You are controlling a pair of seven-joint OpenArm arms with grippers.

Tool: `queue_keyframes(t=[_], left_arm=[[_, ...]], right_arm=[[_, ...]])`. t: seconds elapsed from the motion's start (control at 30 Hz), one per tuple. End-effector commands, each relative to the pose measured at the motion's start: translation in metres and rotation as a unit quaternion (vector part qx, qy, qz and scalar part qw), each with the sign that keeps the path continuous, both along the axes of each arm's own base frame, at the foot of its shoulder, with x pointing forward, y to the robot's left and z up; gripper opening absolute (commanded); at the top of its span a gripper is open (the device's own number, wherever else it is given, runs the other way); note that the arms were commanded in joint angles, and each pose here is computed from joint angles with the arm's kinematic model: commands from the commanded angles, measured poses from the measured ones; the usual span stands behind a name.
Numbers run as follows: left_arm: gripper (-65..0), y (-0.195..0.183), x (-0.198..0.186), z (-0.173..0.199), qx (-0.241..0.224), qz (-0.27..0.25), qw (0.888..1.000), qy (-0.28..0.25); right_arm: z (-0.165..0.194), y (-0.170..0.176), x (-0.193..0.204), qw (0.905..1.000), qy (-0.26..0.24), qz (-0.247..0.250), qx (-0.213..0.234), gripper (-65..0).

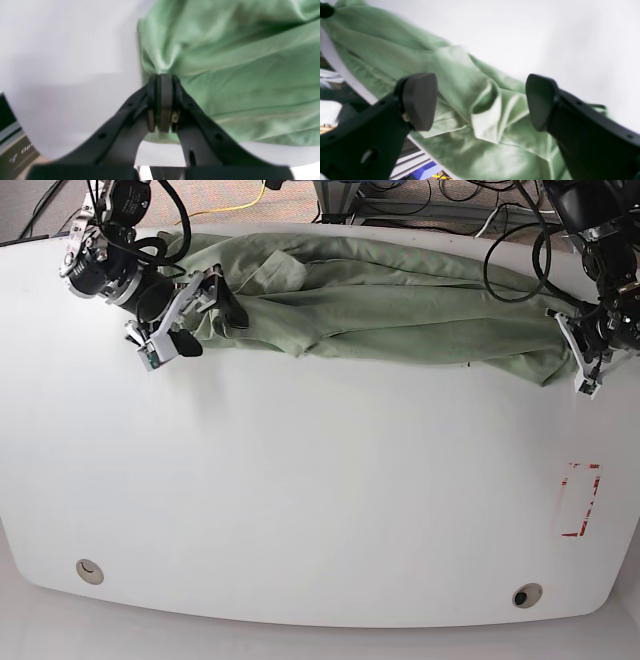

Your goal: Layout the t-shirt on the table in an organized manner, then fold the t-shirt properly

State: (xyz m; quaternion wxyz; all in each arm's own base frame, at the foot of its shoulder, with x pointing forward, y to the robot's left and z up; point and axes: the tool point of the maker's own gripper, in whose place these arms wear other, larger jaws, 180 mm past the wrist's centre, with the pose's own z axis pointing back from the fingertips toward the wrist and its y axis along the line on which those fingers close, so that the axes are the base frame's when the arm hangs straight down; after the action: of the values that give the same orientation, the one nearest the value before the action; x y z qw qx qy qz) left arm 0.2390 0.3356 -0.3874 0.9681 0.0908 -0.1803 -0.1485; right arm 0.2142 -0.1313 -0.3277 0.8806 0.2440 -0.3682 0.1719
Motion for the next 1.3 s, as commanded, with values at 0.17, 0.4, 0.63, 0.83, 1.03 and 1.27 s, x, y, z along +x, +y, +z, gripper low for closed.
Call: queue_keyframes(t=[0.17,0.4,0.63,0.83,1.03,1.27], left_arm=[[-65.0,0.007,0.008,0.013,0.012,-0.003,1.000,-0.017],[-65.0,0.006,0.008,0.013,0.012,-0.003,1.000,-0.017],[-65.0,0.006,0.008,0.013,0.012,-0.003,1.000,-0.017],[-65.0,0.006,0.008,0.013,0.012,-0.003,1.000,-0.017],[-65.0,0.006,0.008,0.013,0.011,-0.004,1.000,-0.017],[-65.0,0.006,0.008,0.012,0.012,-0.003,1.000,-0.017]], right_arm=[[-0.007,0.028,-0.001,0.9996,0.005,0.025,0.009,-42.6],[-0.035,0.018,-0.005,0.9978,0.039,0.006,-0.053,-59.3],[-0.055,0.011,-0.011,0.9958,0.066,-0.004,-0.064,-56.8],[-0.080,0.000,-0.021,0.9929,0.102,-0.010,-0.059,-56.8],[-0.102,-0.011,-0.034,0.9896,0.132,-0.021,-0.052,-56.4],[-0.127,-0.022,-0.029,0.9870,0.145,-0.008,-0.069,-56.6]])
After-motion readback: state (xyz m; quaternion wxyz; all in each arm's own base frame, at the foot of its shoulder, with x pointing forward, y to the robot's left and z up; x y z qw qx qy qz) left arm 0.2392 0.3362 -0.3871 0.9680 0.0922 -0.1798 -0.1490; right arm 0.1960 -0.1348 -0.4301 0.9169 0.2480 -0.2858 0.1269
